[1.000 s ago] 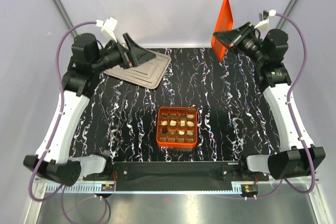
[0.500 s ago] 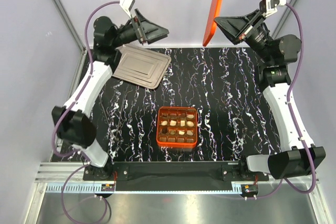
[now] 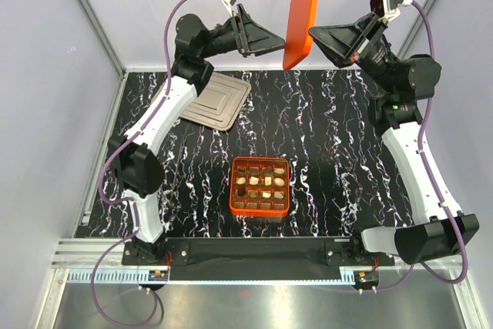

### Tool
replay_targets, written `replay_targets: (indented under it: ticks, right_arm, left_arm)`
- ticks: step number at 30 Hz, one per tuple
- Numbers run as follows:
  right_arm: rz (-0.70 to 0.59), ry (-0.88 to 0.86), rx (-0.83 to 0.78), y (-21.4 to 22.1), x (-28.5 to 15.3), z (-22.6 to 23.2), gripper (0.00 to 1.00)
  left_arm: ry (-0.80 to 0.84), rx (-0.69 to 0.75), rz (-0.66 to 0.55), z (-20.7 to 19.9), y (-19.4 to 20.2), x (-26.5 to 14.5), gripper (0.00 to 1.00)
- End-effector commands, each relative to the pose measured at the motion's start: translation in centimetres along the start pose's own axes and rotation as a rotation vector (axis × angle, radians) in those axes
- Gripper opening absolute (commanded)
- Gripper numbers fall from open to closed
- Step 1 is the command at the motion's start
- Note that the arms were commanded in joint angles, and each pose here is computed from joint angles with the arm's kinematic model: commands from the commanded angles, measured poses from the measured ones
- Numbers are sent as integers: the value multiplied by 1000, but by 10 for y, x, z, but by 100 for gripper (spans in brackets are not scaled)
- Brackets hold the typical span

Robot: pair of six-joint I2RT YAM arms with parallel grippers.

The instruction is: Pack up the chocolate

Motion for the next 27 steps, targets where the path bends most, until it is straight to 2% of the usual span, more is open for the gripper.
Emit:
replay_targets:
  ticks: [1, 11, 15, 19, 22, 24, 27]
  right_arm:
    - [47, -118, -67, 13, 2, 37, 0]
    - [59, -164, -12, 16, 3, 28, 0]
    - [51, -136, 29, 14, 0, 10, 0]
    - [54, -74, 62, 17, -6, -16, 0]
    - [57, 19, 62, 21, -13, -37, 0]
    - [37, 70, 2, 21, -16, -44, 0]
    - [10, 160, -17, 20, -21, -59, 0]
  left_arm:
    - [44, 43, -35, -5, -6, -3, 99]
    - [167, -38, -80, -18, -4, 6, 99]
    - [216, -60, -111, -19, 0, 2, 97]
    - [276, -83, -122, -32, 0, -3, 86]
    - [251, -86, -103, -32, 3, -6, 71]
    - [245, -86, -104, -37, 4, -10, 63]
    - [249, -101, -109, -37, 6, -19, 57]
Point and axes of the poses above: each gripper's point midway between its finger pads, its own x axis out along the fingers, its own z axis along the line the jaws close on, y = z × x, the point moved 4 cm from there along -x, back along the fingers, and after that the axes turned 7 degrees about x, right-handed, at the moved point
